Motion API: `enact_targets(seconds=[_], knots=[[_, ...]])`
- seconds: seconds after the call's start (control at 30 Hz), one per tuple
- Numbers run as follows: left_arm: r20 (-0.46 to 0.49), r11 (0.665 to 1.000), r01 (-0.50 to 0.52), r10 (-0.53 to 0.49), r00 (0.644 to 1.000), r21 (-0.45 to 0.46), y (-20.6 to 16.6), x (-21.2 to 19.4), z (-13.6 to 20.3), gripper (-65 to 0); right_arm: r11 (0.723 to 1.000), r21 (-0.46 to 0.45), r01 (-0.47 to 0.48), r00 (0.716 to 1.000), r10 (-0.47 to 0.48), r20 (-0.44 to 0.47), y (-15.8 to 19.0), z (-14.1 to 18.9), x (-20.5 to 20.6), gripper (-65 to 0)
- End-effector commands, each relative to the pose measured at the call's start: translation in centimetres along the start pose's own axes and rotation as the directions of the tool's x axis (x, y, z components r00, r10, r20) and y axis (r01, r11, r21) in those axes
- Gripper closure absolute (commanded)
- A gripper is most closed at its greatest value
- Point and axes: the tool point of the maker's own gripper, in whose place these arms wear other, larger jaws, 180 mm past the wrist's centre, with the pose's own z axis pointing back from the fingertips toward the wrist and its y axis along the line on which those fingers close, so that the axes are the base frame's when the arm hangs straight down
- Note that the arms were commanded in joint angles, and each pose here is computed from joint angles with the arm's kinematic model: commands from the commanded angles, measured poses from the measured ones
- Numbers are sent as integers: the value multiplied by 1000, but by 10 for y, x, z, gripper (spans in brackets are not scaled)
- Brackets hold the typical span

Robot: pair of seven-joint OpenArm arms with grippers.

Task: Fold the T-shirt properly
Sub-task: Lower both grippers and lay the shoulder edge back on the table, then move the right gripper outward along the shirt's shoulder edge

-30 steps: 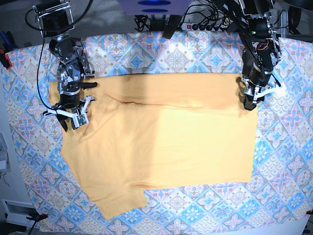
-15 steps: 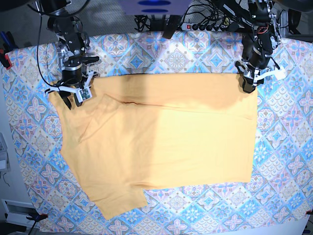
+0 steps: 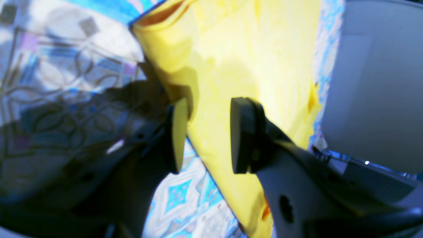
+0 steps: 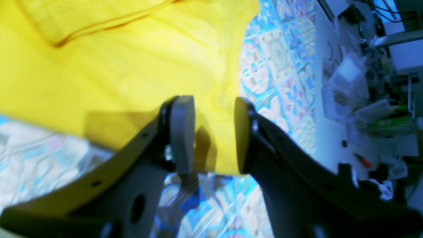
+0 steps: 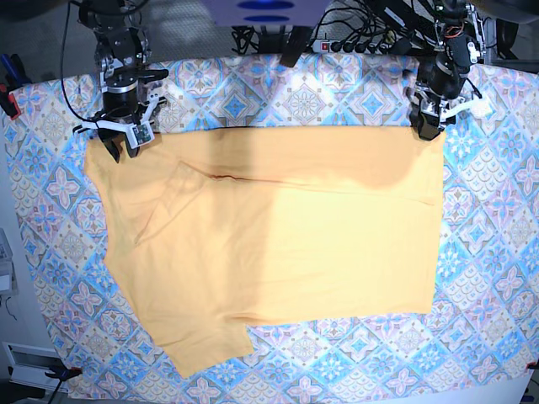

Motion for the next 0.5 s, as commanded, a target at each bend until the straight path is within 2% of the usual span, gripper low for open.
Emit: enact_targets(seconds=[0.0,0.23,0.47], knots=[[7,1000,7,-7,1000,-21,-5,3,1,-218,999,-29,-21,999,21,26,-12,1,4,-197],[8,999,-40,40,999,21,14,0,-9,-218,1000,-22,-22,999,22,24,-9,3,3,-197],[16,998,-56,56,998,0,5,5,-27,-218,1000,-12,-27,1000,27,9,-6,7,-4,-197]])
